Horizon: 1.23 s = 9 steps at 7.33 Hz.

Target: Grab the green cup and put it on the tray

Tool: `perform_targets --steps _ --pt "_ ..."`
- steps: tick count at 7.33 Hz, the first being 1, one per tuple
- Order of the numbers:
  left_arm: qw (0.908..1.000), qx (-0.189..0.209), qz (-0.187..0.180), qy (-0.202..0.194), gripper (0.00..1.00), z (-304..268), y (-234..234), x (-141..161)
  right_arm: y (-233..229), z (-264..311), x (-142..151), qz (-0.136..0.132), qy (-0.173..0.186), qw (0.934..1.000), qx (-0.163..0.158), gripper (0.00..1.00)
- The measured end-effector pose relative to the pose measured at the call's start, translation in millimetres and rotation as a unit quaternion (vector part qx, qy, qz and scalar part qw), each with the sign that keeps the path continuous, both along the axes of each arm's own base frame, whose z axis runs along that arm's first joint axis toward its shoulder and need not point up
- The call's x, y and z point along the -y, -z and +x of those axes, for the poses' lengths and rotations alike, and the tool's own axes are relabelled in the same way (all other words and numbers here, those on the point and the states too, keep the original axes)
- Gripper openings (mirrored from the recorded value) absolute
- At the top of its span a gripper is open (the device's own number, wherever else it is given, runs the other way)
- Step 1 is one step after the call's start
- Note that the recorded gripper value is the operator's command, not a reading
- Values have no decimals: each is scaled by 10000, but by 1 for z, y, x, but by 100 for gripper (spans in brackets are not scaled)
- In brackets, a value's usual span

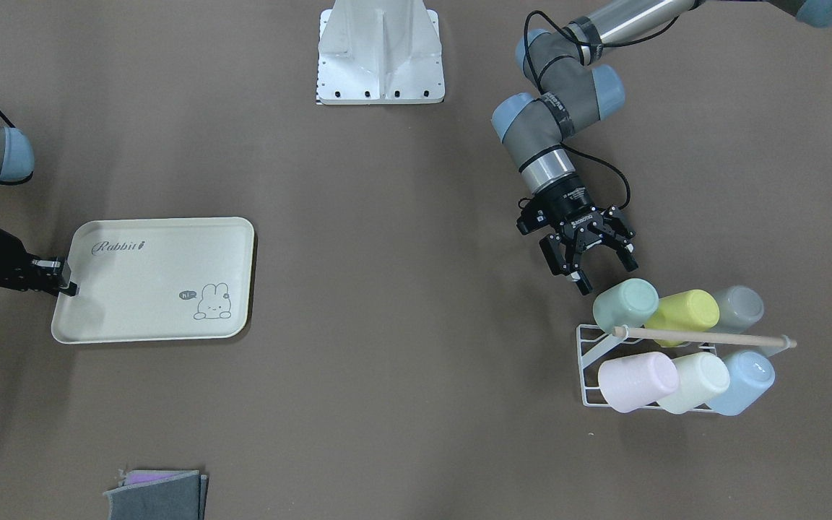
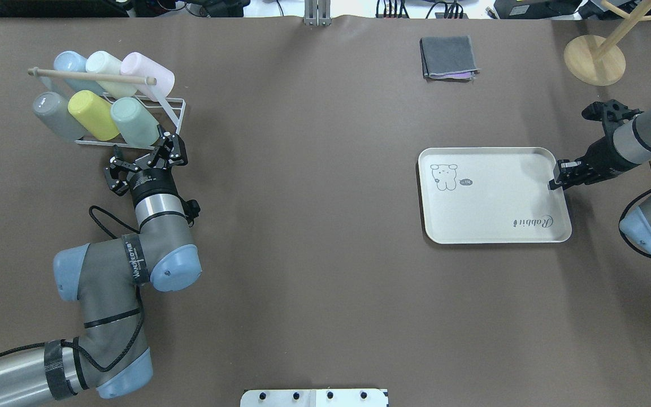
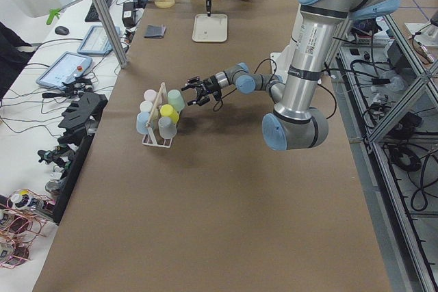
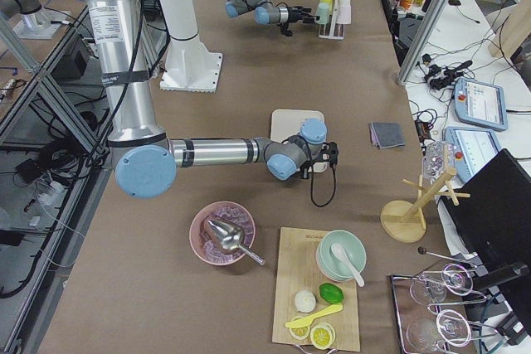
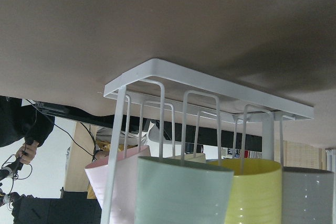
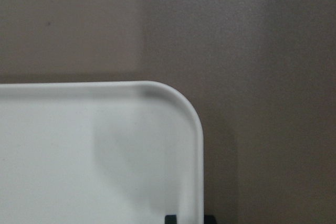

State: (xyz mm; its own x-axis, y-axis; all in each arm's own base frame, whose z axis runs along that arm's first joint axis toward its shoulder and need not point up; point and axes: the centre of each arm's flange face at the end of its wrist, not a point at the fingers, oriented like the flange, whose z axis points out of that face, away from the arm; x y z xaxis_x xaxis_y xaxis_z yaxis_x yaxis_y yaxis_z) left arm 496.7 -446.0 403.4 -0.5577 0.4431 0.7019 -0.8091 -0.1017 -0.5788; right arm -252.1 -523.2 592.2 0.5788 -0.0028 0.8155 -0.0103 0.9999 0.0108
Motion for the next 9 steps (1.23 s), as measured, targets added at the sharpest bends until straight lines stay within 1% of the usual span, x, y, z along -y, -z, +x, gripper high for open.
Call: perform_targets --steps 2,4,7,9 --pt "9998 199 51 72 98 2 -3 11 3 0 0 17 4 10000 21 0" --pt "9995 282 39 139 98 2 -7 20 9 -2 1 32 35 10000 74 0" --pt "9988 421 63 240 98 3 -15 32 42 -14 17 97 49 9996 278 0" --pt "9983 510 92 284 98 4 -20 36 76 -39 25 -43 -23 9990 452 0"
